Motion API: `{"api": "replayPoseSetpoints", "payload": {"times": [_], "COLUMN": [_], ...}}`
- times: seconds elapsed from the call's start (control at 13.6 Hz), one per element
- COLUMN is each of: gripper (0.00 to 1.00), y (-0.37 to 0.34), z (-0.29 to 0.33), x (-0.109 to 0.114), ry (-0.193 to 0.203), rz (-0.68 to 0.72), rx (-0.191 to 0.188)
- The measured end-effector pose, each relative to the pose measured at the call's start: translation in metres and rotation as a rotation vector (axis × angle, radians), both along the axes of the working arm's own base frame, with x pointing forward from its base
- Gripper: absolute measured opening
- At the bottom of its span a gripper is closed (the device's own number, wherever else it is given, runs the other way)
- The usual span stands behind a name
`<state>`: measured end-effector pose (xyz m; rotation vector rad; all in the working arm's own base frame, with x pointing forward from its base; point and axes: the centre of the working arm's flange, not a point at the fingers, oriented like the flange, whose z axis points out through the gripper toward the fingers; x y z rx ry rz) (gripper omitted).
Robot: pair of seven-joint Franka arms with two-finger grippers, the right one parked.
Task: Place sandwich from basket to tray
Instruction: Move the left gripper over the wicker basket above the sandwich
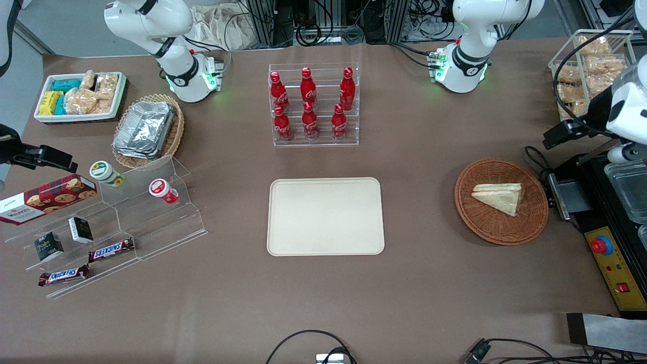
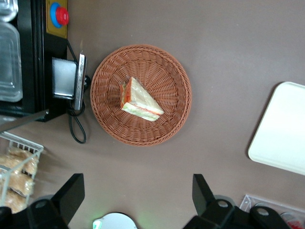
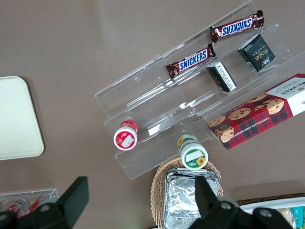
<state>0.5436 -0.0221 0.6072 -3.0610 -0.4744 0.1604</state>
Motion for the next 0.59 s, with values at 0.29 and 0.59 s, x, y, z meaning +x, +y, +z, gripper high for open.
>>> {"api": "replayPoseSetpoints", "payload": {"times": [0.29, 0.59], "gripper": [1.00, 1.00], "y": [0.025, 0.055], "z": [-0.043, -0.101], "x": [0.010, 0.003], "ry": [-0.026, -0.078], "rz": [0.167, 0.311], "rx": [-0.039, -0.077]}}
